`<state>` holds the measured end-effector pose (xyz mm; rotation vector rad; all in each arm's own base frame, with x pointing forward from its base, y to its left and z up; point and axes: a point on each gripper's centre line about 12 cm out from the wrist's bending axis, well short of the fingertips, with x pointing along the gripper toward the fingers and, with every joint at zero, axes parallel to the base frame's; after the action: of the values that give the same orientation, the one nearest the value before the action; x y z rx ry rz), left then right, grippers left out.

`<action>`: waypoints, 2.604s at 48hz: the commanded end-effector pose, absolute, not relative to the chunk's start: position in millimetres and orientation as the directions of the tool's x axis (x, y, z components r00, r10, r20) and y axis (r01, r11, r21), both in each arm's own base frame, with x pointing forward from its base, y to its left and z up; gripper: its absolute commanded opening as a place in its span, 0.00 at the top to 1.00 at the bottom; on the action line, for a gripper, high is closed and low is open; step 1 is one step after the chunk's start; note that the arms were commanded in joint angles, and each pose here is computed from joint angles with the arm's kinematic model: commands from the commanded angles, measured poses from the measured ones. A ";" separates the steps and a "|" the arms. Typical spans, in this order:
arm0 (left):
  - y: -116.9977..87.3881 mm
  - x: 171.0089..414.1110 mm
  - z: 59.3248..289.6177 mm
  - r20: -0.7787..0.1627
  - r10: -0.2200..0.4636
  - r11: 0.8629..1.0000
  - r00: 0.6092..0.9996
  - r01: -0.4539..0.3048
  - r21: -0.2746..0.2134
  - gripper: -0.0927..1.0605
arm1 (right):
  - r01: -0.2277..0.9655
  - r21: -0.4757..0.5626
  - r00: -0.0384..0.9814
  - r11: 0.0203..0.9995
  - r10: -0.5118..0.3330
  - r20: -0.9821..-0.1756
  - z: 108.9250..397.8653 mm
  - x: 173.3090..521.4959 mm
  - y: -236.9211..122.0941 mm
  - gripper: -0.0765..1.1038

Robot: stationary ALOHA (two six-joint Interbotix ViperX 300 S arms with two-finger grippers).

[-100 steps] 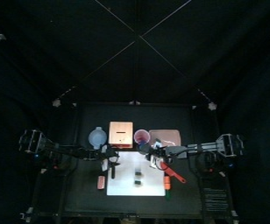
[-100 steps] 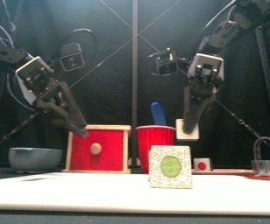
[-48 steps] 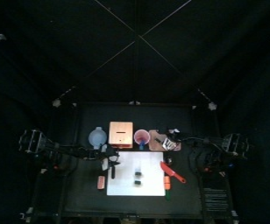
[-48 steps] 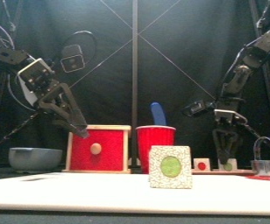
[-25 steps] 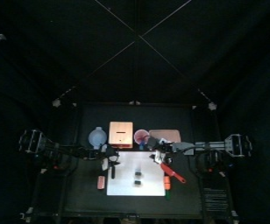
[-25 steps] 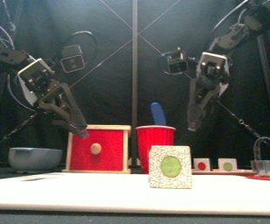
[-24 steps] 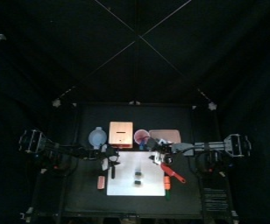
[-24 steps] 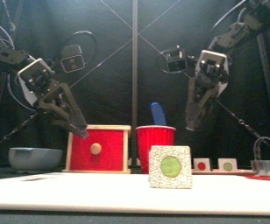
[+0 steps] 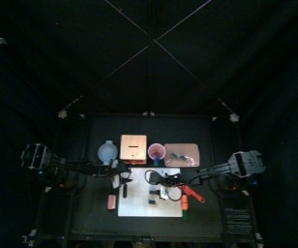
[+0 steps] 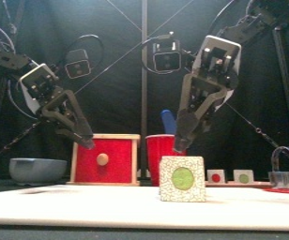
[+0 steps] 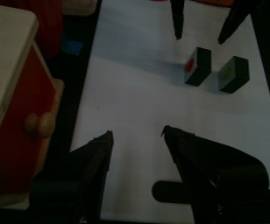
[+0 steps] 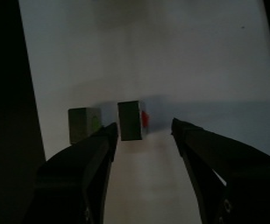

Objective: Place sushi on board then cut the sushi with the knife then place the pieces on the plate
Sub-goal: Place the 4 sushi pieces on the plate

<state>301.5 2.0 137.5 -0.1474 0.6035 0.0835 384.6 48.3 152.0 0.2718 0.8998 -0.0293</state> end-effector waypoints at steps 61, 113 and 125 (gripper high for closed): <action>3.4 302.1 138.7 -0.566 0.039 0.986 0.824 -0.124 -0.111 0.17 | 0.537 0.167 0.539 0.827 -0.184 -0.822 187.6 259.1 -88.6 0.46; 6.2 303.9 140.1 -0.562 0.047 0.984 0.826 -0.135 -0.116 0.17 | 0.741 0.061 0.395 0.669 -0.360 -0.845 142.1 220.2 -178.9 0.22; 6.3 303.9 140.0 -0.562 0.048 0.984 0.826 -0.137 -0.117 0.17 | 0.577 0.146 0.564 0.804 -0.264 -0.782 189.7 267.7 -118.8 0.22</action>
<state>298.7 5.2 133.8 -0.1515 0.6165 0.0957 246.9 -142.2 165.8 0.4408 0.9006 -0.6046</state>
